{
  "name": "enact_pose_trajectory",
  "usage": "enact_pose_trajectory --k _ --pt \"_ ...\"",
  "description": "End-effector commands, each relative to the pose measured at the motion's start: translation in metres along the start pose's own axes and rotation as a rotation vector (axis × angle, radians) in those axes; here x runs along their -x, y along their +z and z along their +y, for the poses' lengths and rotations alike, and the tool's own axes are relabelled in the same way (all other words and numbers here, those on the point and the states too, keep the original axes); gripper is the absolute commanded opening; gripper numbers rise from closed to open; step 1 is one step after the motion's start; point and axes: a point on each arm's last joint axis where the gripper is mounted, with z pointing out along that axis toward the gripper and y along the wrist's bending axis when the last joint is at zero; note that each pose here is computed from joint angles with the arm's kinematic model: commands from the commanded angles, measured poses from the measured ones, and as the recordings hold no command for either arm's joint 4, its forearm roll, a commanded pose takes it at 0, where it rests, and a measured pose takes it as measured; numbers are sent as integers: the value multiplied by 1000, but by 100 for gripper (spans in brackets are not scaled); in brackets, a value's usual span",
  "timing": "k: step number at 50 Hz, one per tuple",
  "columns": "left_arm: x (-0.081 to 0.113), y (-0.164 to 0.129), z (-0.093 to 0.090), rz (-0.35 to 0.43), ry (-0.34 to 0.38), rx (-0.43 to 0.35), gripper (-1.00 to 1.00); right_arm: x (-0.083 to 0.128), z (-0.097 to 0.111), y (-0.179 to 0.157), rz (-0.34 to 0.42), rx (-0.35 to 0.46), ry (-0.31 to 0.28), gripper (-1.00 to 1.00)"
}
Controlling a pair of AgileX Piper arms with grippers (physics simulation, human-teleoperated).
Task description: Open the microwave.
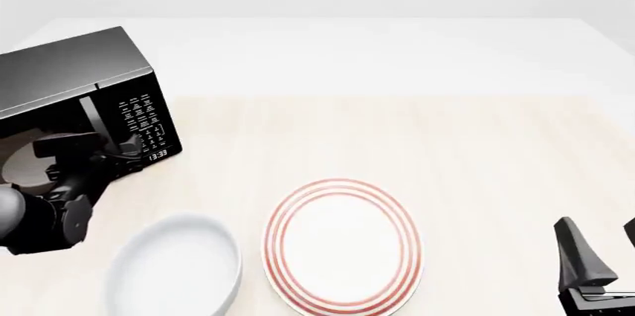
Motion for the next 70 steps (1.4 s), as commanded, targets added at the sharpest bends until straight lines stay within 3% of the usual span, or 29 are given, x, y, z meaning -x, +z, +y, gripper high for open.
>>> enact_pose_trajectory --k 1,8,9,28,50,59,70 --pt "-1 6 -2 8 -3 -5 100 0 0 0 0 0 0 100" --pt "0 5 -1 1 1 -3 100 0 0 0 0 0 0 100" --pt "0 5 0 0 4 -1 -100 0 0 0 0 0 0 100" --pt "0 -2 4 -18 -8 13 -100 0 0 0 0 0 0 100" --pt "15 -32 -4 -90 7 -16 -100 0 0 0 0 0 0 100" --pt "28 -67 2 -124 29 9 -100 0 0 0 0 0 0 100" --pt "28 -93 3 -136 40 14 -100 0 0 0 0 0 0 100"
